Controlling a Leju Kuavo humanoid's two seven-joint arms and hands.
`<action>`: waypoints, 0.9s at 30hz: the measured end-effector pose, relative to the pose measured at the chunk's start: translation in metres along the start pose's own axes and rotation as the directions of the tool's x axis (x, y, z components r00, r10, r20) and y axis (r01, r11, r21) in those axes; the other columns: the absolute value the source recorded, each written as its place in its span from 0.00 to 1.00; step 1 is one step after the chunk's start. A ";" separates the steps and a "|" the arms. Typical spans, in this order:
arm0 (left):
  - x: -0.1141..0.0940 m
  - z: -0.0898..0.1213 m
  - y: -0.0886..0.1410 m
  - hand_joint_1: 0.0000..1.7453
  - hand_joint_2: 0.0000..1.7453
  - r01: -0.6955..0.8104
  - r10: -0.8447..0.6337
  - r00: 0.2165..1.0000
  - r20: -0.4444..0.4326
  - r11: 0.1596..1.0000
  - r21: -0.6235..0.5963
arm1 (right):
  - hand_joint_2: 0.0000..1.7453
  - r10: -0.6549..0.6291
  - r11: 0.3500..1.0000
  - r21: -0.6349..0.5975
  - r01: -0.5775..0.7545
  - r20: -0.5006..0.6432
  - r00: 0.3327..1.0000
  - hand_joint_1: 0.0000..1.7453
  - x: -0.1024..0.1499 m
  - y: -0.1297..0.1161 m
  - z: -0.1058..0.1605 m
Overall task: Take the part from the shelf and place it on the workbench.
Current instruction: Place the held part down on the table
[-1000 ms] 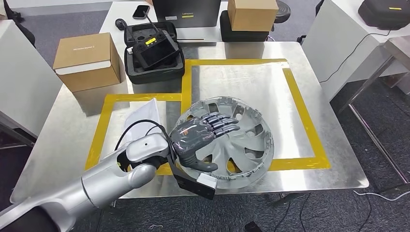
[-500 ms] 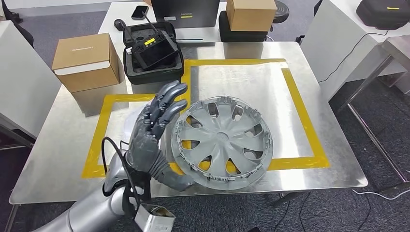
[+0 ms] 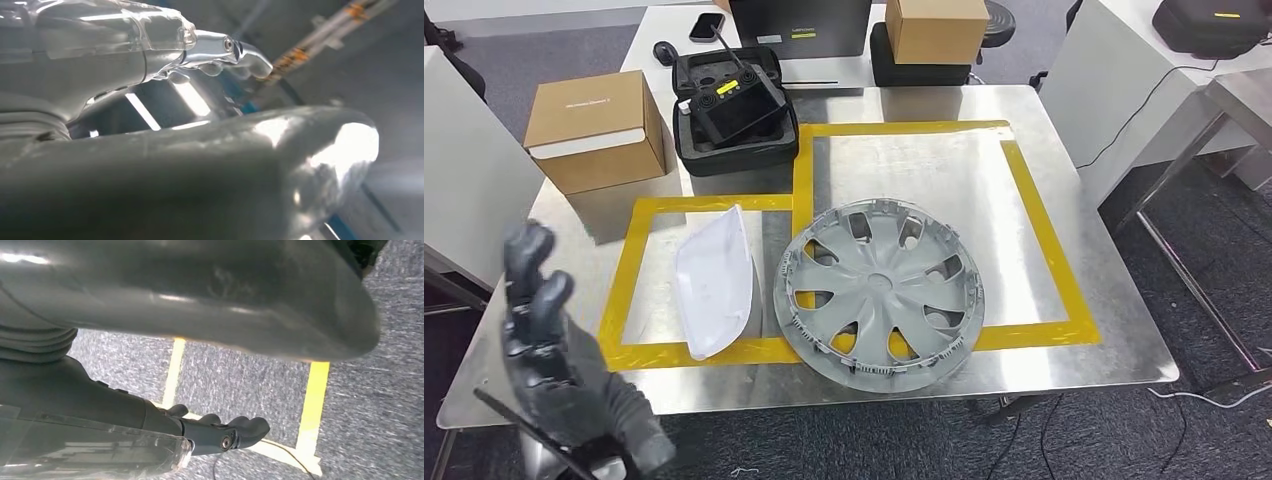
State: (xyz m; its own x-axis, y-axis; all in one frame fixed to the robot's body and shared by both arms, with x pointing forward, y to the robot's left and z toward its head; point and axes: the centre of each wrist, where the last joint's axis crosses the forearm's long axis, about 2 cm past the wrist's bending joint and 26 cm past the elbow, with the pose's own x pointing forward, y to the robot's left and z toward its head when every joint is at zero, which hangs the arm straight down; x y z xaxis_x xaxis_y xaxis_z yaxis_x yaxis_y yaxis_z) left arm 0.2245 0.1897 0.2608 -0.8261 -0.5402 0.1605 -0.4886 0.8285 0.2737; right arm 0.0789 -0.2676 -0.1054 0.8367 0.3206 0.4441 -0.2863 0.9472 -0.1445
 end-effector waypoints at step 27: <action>-0.040 0.066 0.074 0.00 0.00 0.148 0.052 0.910 -0.411 0.887 0.438 | 0.00 -0.118 0.989 -0.091 0.113 -0.048 0.992 0.00 -0.014 -0.024 0.001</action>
State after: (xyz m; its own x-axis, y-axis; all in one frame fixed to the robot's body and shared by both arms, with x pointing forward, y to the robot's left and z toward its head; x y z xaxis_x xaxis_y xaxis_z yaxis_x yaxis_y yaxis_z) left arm 0.2029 0.2824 0.2125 -0.6615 -0.5096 0.5502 -0.6784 0.7193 -0.1494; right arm 0.0737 -0.2952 -0.1069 0.8860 0.2068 0.4150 -0.1461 0.9739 -0.1736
